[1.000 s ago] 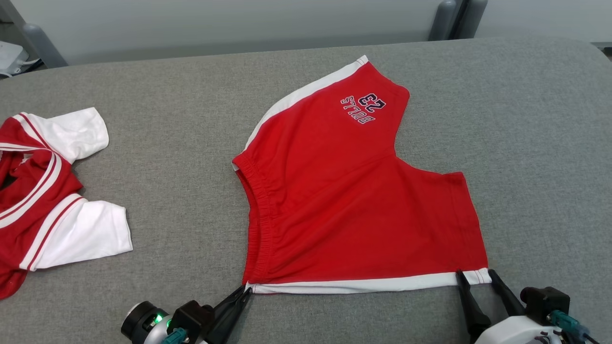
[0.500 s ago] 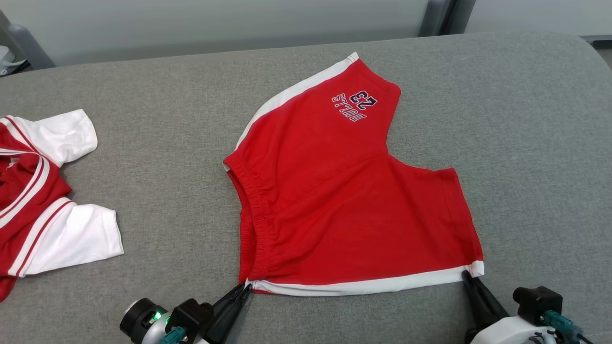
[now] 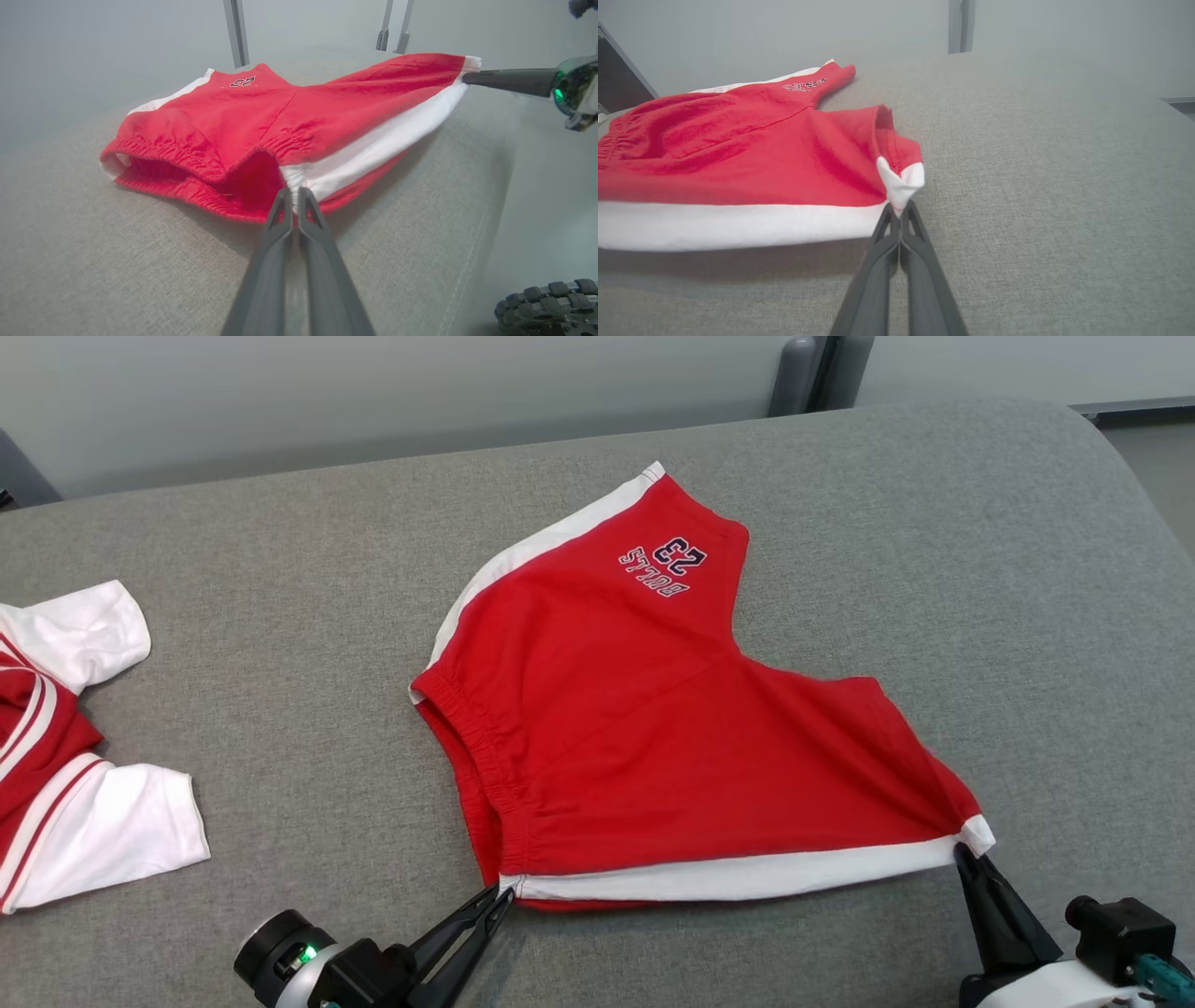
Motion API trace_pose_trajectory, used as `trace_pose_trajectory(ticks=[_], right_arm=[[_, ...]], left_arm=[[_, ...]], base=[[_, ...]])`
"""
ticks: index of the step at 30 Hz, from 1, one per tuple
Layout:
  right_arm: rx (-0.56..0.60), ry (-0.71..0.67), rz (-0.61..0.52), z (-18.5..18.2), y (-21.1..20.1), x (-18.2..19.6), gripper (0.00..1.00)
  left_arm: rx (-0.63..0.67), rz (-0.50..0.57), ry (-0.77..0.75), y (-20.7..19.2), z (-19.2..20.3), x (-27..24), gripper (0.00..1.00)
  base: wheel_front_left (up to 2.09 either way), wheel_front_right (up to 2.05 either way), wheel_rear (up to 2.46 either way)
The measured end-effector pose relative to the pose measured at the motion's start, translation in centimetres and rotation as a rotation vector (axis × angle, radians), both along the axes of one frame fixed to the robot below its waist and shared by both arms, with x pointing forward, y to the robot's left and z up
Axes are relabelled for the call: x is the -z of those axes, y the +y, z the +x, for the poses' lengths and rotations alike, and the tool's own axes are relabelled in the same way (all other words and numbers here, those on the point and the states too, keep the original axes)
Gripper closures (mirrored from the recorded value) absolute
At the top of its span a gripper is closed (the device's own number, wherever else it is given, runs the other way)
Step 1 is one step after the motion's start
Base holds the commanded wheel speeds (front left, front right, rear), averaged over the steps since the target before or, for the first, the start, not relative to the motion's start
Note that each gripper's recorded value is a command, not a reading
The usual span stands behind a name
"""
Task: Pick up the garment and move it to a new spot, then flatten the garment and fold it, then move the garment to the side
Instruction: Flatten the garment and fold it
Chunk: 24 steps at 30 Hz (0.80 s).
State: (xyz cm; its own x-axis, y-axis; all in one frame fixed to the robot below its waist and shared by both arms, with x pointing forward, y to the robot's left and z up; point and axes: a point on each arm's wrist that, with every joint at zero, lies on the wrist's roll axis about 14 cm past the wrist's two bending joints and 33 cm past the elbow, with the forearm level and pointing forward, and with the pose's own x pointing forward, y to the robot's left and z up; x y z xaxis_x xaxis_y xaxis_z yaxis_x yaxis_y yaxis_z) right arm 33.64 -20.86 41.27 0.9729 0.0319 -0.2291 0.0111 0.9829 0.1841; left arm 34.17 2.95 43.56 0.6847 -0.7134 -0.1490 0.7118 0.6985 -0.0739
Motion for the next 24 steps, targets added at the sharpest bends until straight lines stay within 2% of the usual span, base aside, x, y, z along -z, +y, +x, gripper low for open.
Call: trace_pose_trajectory(ticks=[14, 20, 24], right_arm=[[0.032, -0.013, 0.014, -2.1, -1.1, -0.6, 1.0], [0.109, -0.082, 0.196, -0.5, -0.6, -2.2, 1.0], [0.081, -0.097, 0.216, 2.1, -0.1, -2.7, 1.0]], left_arm=[[0.015, -0.044, -0.037, -0.3, -2.0, -2.3, 1.0], [-0.009, -0.129, 0.003, -0.6, -2.0, -3.5, 1.0], [-0.024, -0.176, 0.029, -0.7, -1.4, -4.0, 1.0]], base=[[0.0, 0.0, 0.0], [0.0, 0.0, 0.0], [0.0, 0.0, 0.0]])
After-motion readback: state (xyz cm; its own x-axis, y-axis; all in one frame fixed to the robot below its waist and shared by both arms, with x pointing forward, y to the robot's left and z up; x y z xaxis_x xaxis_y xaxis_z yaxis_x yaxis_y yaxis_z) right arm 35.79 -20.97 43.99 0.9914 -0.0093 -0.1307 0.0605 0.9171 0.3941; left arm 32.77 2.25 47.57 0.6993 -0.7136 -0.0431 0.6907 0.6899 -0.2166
